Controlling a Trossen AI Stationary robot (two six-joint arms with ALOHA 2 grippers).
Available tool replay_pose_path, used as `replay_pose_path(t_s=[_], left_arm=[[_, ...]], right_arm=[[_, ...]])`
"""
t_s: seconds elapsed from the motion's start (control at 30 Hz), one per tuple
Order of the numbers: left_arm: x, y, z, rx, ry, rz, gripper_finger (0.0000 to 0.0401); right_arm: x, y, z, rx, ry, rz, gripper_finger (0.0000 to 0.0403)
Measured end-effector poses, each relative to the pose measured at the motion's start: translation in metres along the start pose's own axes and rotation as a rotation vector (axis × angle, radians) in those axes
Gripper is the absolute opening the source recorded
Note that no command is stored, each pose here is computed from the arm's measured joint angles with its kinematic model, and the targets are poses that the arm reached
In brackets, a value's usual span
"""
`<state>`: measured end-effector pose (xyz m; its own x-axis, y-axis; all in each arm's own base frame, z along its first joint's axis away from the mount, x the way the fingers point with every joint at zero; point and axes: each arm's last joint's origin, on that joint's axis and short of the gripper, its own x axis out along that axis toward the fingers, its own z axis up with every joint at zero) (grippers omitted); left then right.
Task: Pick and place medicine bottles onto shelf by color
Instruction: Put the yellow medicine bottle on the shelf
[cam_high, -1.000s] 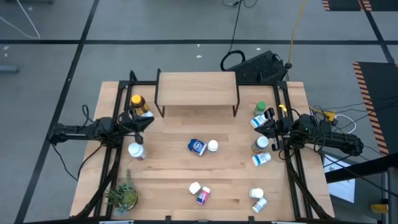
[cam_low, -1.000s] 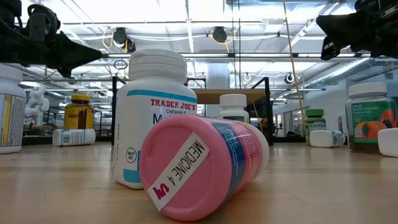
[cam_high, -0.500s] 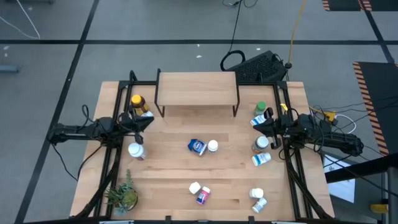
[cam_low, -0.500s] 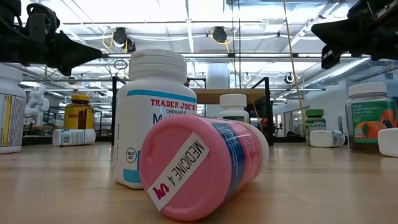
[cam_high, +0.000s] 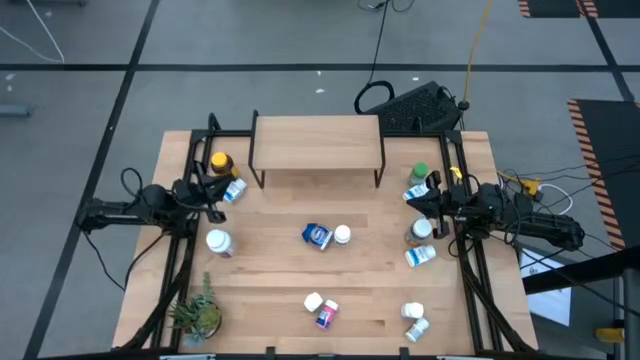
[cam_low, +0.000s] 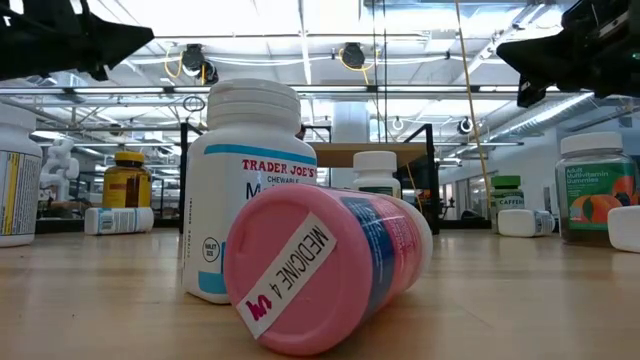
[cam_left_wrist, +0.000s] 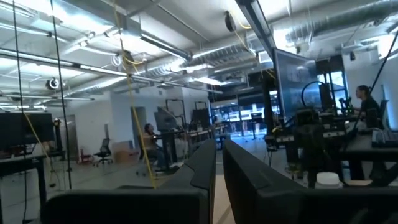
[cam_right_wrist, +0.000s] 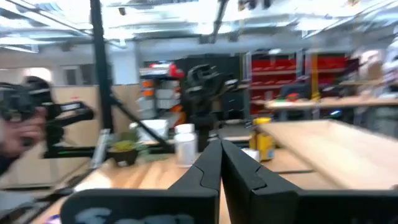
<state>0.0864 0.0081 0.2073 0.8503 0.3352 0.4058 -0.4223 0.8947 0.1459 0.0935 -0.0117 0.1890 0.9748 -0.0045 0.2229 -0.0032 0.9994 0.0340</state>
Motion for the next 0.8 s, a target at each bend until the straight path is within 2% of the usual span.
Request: replay_pose_path(t_s=[0.2, 0.33, 0.53, 0.63, 0.8], left_arm=[[0.000, 0.001, -0.001, -0.066, 0.023, 0.050, 0.0031], [0.000, 0.001, -0.003, -0.064, 0.047, 0.054, 0.0031], [0.000, 0.001, -0.004, -0.054, 0.053, 0.071, 0.0031], [0.000, 0.001, -0.008, -0.016, 0.101, 0.088, 0.0031], [-0.002, 0.001, -0.015, 0.008, 0.188, 0.131, 0.0031]], right_arm=[[0.000, -0.003, 0.007, -0.070, -0.074, -0.119, 0.0021], [0.000, -0.004, 0.009, -0.086, -0.094, -0.168, 0.0063], [0.002, -0.010, 0.005, -0.105, -0.051, -0.345, 0.0132], [0.002, -0.012, 0.007, -0.135, -0.063, -0.403, 0.0155], [0.003, -0.011, 0.017, -0.145, -0.163, -0.403, 0.0173]])
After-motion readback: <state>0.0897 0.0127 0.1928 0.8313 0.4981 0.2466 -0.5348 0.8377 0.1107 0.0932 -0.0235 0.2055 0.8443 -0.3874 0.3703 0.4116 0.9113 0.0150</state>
